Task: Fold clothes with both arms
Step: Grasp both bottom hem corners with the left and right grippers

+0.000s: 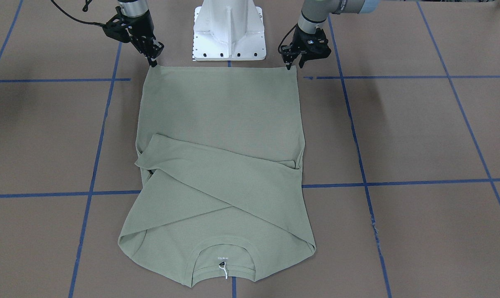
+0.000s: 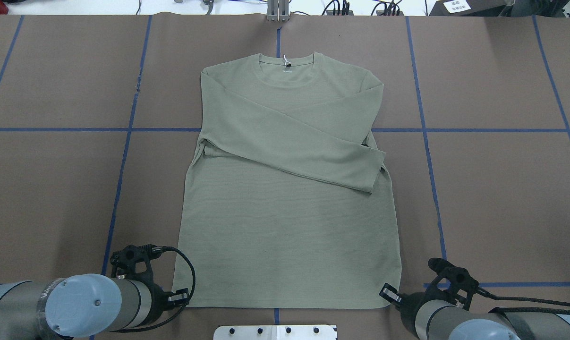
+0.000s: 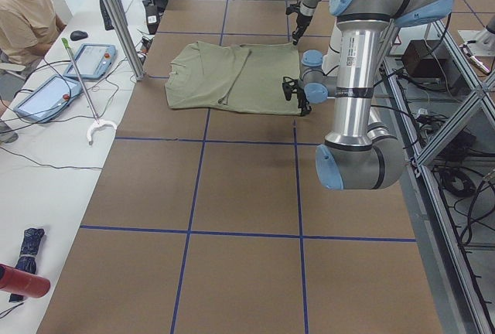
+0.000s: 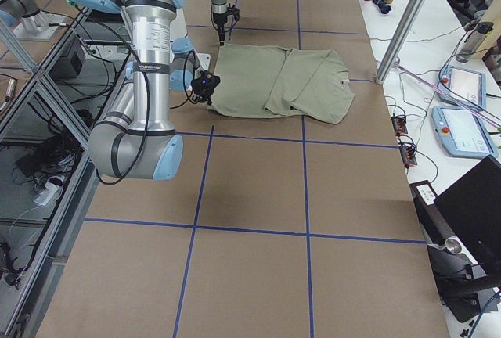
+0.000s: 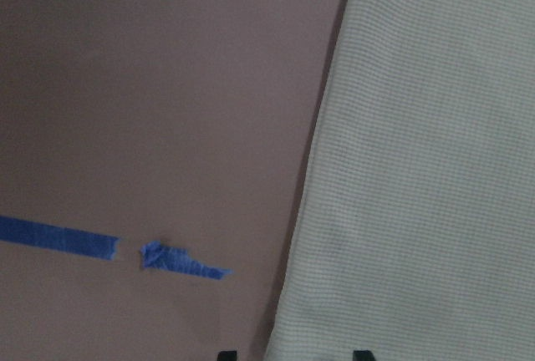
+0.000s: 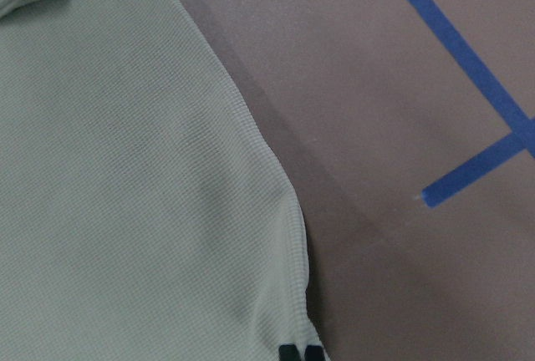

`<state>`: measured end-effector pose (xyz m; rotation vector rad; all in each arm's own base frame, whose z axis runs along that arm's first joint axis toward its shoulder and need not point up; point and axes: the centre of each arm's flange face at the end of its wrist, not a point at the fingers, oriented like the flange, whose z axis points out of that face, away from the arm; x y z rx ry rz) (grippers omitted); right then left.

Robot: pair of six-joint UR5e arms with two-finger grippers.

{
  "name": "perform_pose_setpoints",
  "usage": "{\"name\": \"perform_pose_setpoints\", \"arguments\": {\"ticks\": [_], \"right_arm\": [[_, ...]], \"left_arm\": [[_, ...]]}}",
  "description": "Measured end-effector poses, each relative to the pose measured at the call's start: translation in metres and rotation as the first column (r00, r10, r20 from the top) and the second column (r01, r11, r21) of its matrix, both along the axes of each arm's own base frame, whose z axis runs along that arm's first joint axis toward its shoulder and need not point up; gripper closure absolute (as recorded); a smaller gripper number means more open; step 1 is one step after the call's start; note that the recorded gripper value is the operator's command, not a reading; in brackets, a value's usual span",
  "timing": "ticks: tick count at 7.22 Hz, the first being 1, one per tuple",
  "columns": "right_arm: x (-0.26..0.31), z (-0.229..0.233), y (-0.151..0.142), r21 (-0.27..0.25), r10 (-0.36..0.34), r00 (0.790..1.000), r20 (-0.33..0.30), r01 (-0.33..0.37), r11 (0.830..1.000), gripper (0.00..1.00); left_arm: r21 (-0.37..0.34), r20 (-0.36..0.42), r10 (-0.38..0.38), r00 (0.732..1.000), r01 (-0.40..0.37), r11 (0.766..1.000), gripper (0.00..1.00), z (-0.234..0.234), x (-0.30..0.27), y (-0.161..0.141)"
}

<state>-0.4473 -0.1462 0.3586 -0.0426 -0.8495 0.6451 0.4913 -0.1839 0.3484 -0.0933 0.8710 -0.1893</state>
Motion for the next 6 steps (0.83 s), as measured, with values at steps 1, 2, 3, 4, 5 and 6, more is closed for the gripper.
{"name": "perform_pose_setpoints", "arguments": {"ticks": [1,2,3,4,5,6], "right_arm": [[-0.0001,-0.0001,0.0004,0.0,-0.001,1.0,0.0,0.001,1.0,1.0],[0.0,-0.0005,0.0006,0.0,-0.001,1.0,0.001,0.001,1.0,1.0],[0.0,-0.0007,0.0008,0.0,-0.002,1.0,0.002,0.002,1.0,1.0],[0.0001,-0.0008,0.0008,0.0,-0.002,1.0,0.003,0.002,1.0,1.0],[0.0,-0.0009,0.0011,0.0,-0.002,1.0,0.003,0.002,1.0,1.0],[-0.0001,-0.0009,0.0013,0.0,-0.003,1.0,0.003,0.003,1.0,1.0]], "left_arm": [[-0.002,0.003,0.004,1.0,-0.004,1.0,0.57,0.0016,0.0015,0.0012],[-0.003,0.004,0.007,1.0,-0.007,1.0,0.76,0.0019,0.0024,0.0024],[-0.003,0.005,0.009,1.0,-0.009,1.0,1.0,0.0025,0.003,0.0029],[-0.003,0.006,0.01,1.0,-0.01,1.0,1.0,0.0031,0.0034,0.0031],[-0.003,0.004,0.011,1.0,-0.011,1.0,1.0,0.0021,0.003,0.0033],[-0.003,-0.002,0.012,1.0,-0.012,1.0,1.0,-0.0006,0.0018,0.0035]]}}
